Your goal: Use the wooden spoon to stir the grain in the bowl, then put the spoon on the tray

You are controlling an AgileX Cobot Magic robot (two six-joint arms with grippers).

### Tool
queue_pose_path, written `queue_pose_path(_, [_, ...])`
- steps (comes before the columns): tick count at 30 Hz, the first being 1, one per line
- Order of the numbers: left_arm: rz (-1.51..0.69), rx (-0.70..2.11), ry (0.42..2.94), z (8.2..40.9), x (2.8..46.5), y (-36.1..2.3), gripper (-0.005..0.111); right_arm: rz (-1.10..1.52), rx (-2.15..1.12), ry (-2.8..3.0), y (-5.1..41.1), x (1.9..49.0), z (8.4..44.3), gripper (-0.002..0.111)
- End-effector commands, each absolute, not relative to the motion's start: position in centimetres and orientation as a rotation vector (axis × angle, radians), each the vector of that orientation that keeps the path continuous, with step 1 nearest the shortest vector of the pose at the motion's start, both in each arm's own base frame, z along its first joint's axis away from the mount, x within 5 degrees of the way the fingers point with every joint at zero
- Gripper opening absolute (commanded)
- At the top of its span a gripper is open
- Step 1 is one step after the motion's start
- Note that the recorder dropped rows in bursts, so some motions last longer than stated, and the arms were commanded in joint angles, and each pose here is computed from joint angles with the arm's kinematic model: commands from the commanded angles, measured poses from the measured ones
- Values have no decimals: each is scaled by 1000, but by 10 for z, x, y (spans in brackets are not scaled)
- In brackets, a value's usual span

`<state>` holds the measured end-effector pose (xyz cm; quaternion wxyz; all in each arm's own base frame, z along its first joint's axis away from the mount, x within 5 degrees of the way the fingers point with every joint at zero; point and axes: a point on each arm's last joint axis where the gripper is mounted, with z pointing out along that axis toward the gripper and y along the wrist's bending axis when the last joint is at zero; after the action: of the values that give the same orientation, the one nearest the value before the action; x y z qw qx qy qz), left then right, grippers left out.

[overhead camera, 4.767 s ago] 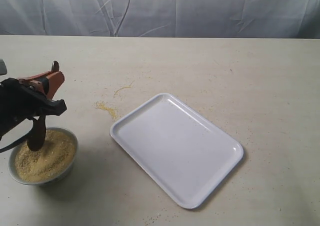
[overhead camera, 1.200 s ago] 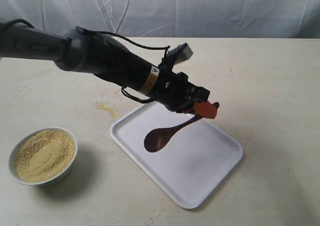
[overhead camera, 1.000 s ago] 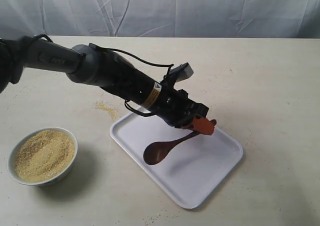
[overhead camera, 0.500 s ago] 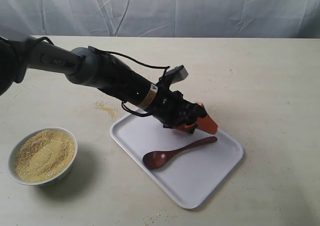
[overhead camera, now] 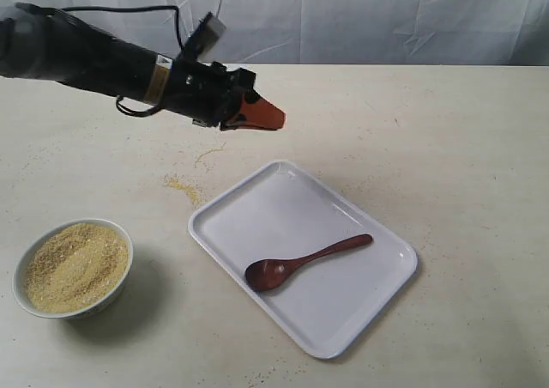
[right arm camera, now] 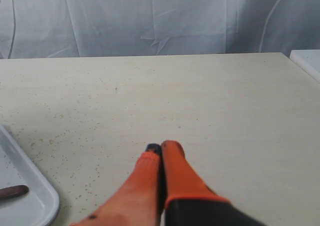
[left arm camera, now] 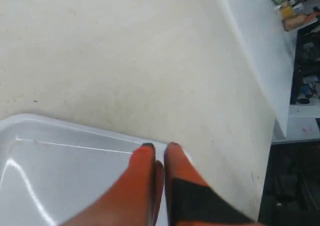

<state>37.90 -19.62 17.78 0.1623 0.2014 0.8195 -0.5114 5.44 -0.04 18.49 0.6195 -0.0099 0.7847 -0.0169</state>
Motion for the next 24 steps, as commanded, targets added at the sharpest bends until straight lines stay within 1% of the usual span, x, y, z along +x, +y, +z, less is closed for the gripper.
queue_pose_path(1, [-1512, 541, 2281, 197, 387, -163, 0, -37, -25, 1787, 0, 54, 186, 0])
queue_pose_path(5, [-1444, 458, 2255, 208, 396, -135, 0, -37, -25, 1787, 0, 54, 186, 0])
queue_pose_path(10, [-1256, 344, 2197, 235, 405, -105, 0, -37, -25, 1787, 0, 54, 186, 0])
queue_pose_path(13, [-1121, 303, 2130, 264, 404, -97, 0, -37, -25, 1787, 0, 54, 186, 0])
queue_pose_path(16, [-946, 381, 1987, 310, 391, -93, 0, -37, -25, 1787, 0, 54, 186, 0])
queue_pose_path(20, [-590, 490, 1760, 370, 368, -84, 0, -37, -25, 1787, 0, 54, 186, 0])
queue_pose_path(22, [-318, 508, 1658, 392, 359, -71, 0, -37, -25, 1787, 0, 54, 186, 0])
queue_pose_path(24, [-29, 505, 1597, 404, 351, -53, 0, -37, -25, 1787, 0, 54, 186, 0])
